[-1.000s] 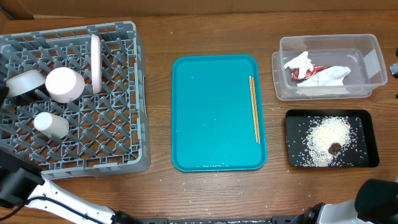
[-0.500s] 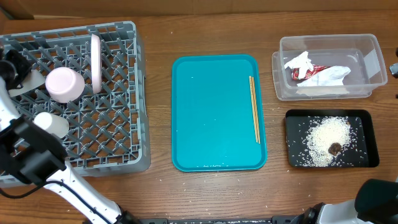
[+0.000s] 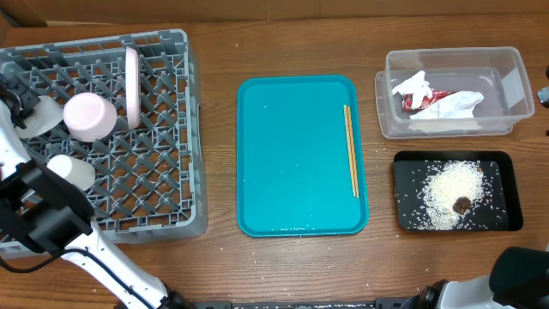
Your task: Sort waste into correct bins and load items into the dishwasher
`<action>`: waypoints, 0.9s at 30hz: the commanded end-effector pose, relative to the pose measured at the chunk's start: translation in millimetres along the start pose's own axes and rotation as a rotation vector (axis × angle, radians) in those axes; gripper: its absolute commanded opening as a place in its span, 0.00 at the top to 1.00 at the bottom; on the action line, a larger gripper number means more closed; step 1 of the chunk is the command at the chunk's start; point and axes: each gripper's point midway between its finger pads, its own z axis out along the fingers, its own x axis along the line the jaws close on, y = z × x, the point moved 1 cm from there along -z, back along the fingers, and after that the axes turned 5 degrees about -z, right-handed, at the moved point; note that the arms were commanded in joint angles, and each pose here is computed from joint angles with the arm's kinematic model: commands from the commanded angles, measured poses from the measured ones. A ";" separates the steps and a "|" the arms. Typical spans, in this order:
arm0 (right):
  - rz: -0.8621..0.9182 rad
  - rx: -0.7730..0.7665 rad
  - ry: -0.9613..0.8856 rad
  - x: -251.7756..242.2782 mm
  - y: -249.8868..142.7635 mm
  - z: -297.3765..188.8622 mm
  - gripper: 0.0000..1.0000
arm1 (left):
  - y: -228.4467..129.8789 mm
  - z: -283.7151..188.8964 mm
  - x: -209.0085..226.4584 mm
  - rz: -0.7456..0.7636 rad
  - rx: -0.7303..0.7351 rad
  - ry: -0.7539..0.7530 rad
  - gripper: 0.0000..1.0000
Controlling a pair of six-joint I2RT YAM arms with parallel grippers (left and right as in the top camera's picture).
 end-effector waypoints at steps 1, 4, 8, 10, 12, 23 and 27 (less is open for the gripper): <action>0.002 -0.025 0.005 0.3 5.2 -5.3 0.00 | -5.1 -13.9 -3.3 0.012 0.026 -0.032 0.96; 0.002 -0.025 0.005 0.2 5.2 -5.3 0.00 | -15.2 -16.6 -5.3 -0.008 0.072 -0.048 0.96; 0.002 -0.025 0.005 0.2 5.2 -5.3 0.00 | -16.3 -31.3 -4.1 -0.016 0.074 -0.044 0.96; 0.002 -0.025 0.005 0.2 5.2 -5.3 0.00 | -9.8 -44.9 -5.6 -0.039 0.044 -0.052 0.96; 0.002 -0.025 0.005 0.2 5.2 -5.3 0.00 | -1.0 -62.0 -7.9 -0.083 0.002 -0.066 0.96; 0.002 -0.025 0.005 0.2 5.2 -5.3 0.00 | 34.7 -136.8 -43.6 -0.086 -0.179 -0.284 0.96; 0.002 -0.025 0.005 0.2 5.2 -5.3 0.00 | 26.0 -106.1 -30.6 -0.097 -0.127 -0.195 0.96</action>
